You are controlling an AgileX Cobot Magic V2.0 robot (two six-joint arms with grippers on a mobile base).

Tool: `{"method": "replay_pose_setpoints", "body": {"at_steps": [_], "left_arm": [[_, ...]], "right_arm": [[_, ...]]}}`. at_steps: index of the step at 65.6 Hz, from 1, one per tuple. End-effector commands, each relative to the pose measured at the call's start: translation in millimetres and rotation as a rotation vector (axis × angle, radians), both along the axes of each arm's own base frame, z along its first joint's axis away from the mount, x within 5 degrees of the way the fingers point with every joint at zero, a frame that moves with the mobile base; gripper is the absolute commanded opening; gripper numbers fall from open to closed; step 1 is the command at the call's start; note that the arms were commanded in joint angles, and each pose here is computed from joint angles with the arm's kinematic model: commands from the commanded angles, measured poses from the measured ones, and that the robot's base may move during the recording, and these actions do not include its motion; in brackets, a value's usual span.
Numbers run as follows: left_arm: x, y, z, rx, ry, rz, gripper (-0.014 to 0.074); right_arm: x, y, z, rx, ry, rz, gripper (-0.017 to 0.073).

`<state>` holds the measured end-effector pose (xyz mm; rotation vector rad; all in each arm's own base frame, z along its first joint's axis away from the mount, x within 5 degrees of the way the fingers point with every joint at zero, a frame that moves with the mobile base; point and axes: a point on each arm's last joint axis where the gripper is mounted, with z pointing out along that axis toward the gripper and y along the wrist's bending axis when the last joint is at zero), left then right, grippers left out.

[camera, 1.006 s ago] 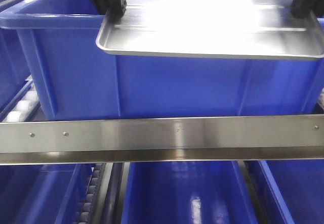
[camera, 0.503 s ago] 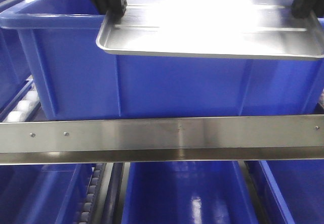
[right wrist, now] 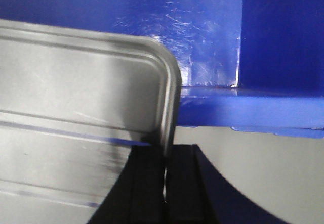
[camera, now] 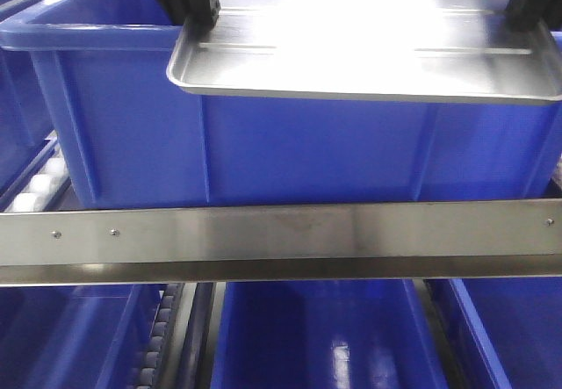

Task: Grab silver tray and place in blue box
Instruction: 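Lower the held tray into the blue bin with both grippers, then open both grippers to release the tray inside the bin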

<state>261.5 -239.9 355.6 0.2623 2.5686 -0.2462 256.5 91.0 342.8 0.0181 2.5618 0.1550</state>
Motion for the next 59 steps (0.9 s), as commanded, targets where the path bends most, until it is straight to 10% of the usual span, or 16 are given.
{"method": "replay_pose_setpoints", "body": {"at_steps": [1,25,59], "left_arm": [[-6.0,5.0,29.2,-0.065,-0.101,-0.020,-0.0105],[-7.4,2.8,36.9,-0.111,-0.102,-0.024,-0.0105],[24.6,4.1,102.2,-0.132,-0.403,0.009,-0.0105]], "right_arm": [[-0.5,-2.1,22.1,0.010,-0.118,0.020,0.0059],[-1.9,-3.0,27.8,0.001,-0.108,0.020,0.0059],[17.1,0.3,125.7,0.005,-0.473,0.072,0.0059]]}}
